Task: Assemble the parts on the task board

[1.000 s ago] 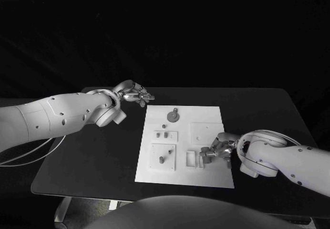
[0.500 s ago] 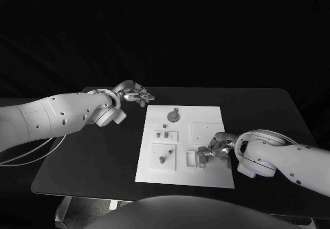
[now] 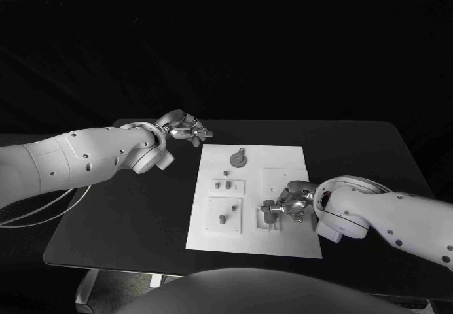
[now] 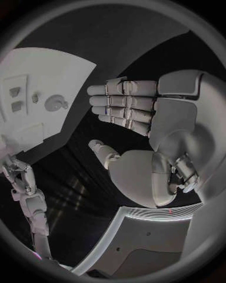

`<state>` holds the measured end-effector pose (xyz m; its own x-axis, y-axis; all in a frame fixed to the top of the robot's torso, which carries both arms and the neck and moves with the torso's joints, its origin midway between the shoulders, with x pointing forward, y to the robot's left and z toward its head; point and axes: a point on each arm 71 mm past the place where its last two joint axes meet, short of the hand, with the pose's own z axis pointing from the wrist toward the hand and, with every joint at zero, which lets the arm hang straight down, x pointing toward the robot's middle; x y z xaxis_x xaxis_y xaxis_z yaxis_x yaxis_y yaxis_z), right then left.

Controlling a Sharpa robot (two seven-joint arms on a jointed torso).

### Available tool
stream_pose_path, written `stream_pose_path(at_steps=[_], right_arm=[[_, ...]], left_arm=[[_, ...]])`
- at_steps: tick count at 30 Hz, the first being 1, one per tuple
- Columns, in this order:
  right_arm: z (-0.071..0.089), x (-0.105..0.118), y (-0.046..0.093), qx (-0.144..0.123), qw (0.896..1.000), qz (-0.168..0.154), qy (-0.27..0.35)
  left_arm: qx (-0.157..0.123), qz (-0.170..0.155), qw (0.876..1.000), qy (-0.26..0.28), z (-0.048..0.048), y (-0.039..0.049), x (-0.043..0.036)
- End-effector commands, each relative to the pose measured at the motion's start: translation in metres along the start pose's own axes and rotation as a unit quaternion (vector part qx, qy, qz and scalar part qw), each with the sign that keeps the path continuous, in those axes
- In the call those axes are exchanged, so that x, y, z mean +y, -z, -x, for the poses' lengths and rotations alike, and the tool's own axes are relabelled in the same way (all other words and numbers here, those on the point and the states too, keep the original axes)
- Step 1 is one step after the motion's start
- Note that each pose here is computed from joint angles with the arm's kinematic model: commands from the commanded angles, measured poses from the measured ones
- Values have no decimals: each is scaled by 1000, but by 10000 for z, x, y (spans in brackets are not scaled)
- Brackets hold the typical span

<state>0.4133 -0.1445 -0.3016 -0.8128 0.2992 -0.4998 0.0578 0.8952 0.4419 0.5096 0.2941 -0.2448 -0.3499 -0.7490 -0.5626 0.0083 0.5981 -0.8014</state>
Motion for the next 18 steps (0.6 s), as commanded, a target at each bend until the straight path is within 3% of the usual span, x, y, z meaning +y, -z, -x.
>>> stream_pose_path(at_steps=[1, 5, 11, 18], right_arm=[[-35, 28, -22, 21, 1000, -3, -1], [-47, 78, -59, 25, 1000, -1, 4], [-15, 89, -90, 9, 999, 0, 46], [-44, 106, -122, 23, 998, -2, 65]], left_arm=[[-3, -7, 1000, -2, -1, -6, -24], [-2, -7, 1000, -1, -6, -8, -28], [-2, -7, 1000, -1, -3, -5, -25], [-1, -7, 1000, -1, -5, -8, -26]])
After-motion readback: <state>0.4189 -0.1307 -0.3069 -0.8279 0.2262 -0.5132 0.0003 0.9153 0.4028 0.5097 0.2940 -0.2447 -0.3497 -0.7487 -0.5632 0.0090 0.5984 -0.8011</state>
